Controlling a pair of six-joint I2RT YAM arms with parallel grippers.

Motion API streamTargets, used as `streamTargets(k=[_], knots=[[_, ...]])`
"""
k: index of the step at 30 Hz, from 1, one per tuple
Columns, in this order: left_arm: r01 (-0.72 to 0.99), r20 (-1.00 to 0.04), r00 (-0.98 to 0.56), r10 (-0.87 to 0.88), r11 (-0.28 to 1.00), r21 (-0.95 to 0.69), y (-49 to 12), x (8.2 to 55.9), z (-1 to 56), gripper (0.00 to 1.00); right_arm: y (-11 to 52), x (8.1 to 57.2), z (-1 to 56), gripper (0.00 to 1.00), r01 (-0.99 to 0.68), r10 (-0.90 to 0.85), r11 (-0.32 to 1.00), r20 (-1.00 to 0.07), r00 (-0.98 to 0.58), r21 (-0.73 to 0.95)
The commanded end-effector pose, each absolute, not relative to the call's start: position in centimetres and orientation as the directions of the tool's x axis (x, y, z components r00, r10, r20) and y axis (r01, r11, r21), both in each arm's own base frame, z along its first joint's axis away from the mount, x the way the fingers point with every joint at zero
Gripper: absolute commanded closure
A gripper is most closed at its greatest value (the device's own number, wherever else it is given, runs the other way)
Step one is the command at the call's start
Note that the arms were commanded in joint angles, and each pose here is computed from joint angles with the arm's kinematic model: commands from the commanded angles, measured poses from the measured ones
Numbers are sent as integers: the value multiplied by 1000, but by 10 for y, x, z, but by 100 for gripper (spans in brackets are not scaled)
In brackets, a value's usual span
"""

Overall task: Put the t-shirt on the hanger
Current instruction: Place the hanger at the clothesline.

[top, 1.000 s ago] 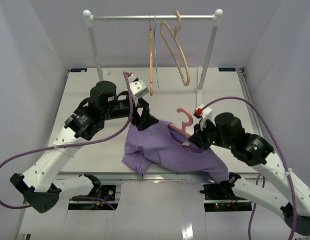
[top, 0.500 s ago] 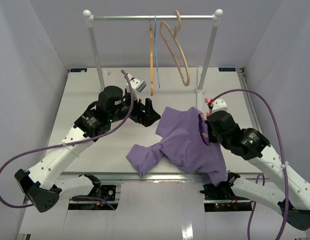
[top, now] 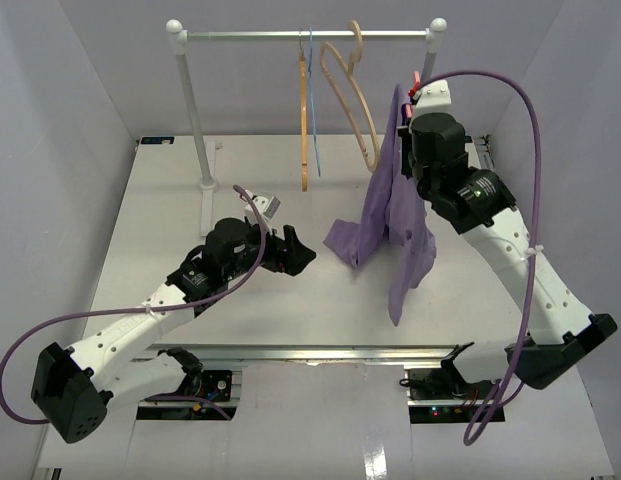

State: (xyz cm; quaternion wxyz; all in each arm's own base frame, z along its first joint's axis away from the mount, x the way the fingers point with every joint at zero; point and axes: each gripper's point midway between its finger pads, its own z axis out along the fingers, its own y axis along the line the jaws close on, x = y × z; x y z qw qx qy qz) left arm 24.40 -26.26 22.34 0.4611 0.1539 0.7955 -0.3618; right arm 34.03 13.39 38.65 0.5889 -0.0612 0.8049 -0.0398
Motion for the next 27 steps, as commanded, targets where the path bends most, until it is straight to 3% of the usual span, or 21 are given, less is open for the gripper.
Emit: streamTargets(k=[1,13,27], knots=[[596,-867,-448,-218,650,-472,-267,247,250,2,140,380,436,92,-87,-123,990,-979,-163,-110],[596,-883,-425,-200,672,-440,-257,241,186,2,136,432,463,92,-127,-90,989,-994,-68,-81],[629,-892,-408,-196,648,-430,-257,229,189,2,144,482,471,92,-122,-104,987,-995,-13,-102]])
